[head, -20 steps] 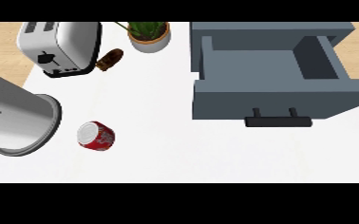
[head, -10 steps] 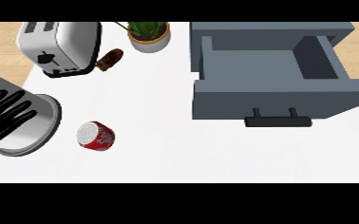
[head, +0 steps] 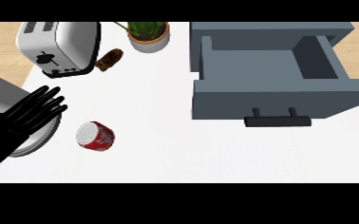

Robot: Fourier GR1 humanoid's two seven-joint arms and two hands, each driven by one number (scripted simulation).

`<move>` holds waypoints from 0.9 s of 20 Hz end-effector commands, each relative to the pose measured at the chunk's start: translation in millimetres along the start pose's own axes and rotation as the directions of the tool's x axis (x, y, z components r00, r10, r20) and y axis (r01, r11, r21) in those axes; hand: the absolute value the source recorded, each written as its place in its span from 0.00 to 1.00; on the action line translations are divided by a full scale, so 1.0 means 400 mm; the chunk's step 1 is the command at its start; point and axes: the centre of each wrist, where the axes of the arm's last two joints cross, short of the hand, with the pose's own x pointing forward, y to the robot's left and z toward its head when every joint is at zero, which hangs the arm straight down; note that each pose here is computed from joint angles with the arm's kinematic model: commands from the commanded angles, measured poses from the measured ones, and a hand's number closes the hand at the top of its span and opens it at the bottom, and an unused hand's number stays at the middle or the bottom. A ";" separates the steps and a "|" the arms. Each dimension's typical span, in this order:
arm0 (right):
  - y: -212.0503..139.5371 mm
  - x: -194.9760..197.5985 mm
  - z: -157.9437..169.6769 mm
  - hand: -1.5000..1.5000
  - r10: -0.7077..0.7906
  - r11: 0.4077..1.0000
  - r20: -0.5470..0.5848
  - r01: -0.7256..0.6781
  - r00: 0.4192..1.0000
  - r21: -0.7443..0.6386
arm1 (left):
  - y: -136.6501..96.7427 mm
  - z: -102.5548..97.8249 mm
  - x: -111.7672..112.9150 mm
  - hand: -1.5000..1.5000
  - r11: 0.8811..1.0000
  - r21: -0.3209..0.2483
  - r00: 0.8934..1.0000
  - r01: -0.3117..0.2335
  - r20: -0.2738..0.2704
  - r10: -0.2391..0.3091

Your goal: Pick up the can, place it into the drawer and close the drawer

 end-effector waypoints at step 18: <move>-0.019 0.038 -0.011 0.00 -0.011 1.000 0.002 0.011 1.000 -0.018 | 0.050 -0.067 -0.282 0.00 0.986 0.149 0.997 0.073 -0.039 -0.068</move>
